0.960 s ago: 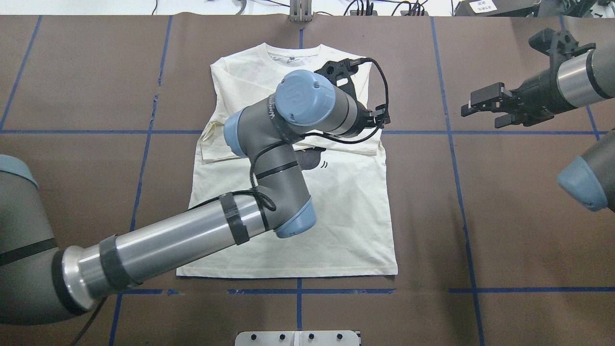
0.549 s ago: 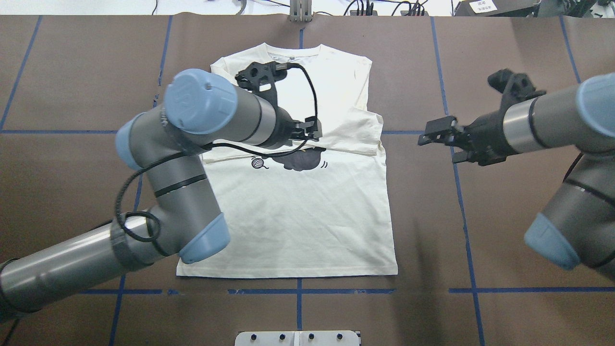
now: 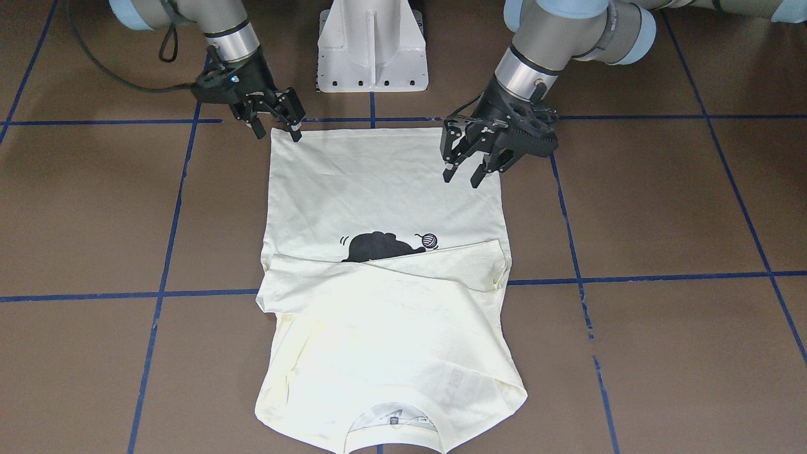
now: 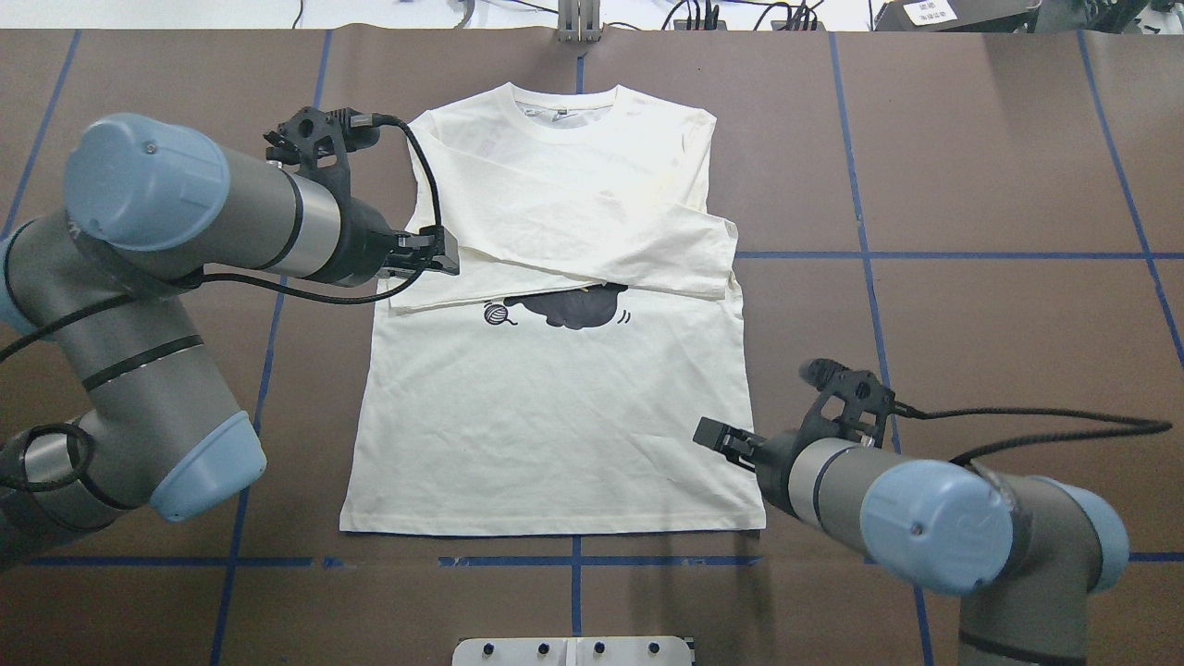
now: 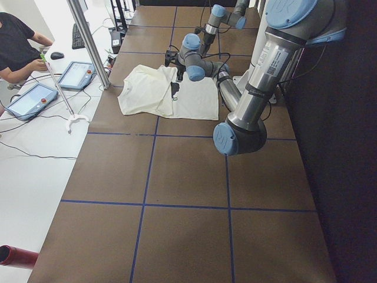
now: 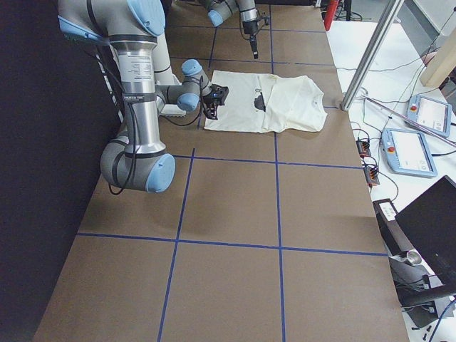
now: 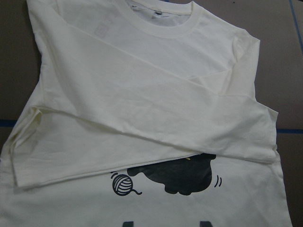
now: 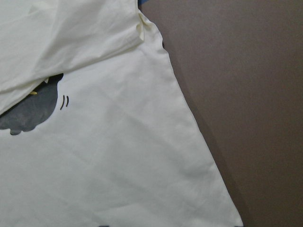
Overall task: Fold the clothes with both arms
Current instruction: 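Release the sleeve with the left gripper while the right gripper moves to the hem corner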
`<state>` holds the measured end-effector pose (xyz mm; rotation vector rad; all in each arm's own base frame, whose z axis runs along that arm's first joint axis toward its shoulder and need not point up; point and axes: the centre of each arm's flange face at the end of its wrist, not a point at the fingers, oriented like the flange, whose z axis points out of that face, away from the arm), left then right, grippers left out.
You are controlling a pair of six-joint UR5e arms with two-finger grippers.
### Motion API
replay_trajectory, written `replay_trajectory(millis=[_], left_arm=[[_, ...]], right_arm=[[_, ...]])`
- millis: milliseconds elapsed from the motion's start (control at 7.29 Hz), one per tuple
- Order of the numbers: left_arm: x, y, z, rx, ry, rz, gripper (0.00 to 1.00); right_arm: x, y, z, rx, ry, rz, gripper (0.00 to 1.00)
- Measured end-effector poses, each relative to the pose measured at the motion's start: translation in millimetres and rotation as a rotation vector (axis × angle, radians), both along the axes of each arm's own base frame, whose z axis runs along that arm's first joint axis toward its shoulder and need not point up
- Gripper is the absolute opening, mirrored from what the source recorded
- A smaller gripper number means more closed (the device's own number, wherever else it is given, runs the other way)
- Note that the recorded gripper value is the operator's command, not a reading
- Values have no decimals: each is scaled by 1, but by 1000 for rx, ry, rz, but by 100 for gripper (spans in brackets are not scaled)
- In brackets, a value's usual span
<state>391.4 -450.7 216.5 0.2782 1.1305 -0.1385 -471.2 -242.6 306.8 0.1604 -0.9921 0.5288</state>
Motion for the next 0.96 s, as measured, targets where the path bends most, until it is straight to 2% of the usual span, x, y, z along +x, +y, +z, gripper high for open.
replay_trajectory(millis=[137,274,686,823,960], left_arm=[[-5,-2,5,-6,-5,-4,58],[-6,-2,7,-9,-7,-6,58],[-6,-2,8,-15,-6,-9,61],[-6,-2,8,-16,-6,-8,61],[-5,-2,8,-17,-6,-8,61]], right_arm=[[-14,24,6,-10,31,28,78],[-25,37,15,-29,50,52,78],[-34,44,37,-46,92,77,76],[-34,44,39,-47,101,77,68],[-35,45,40,-49,116,75,52]])
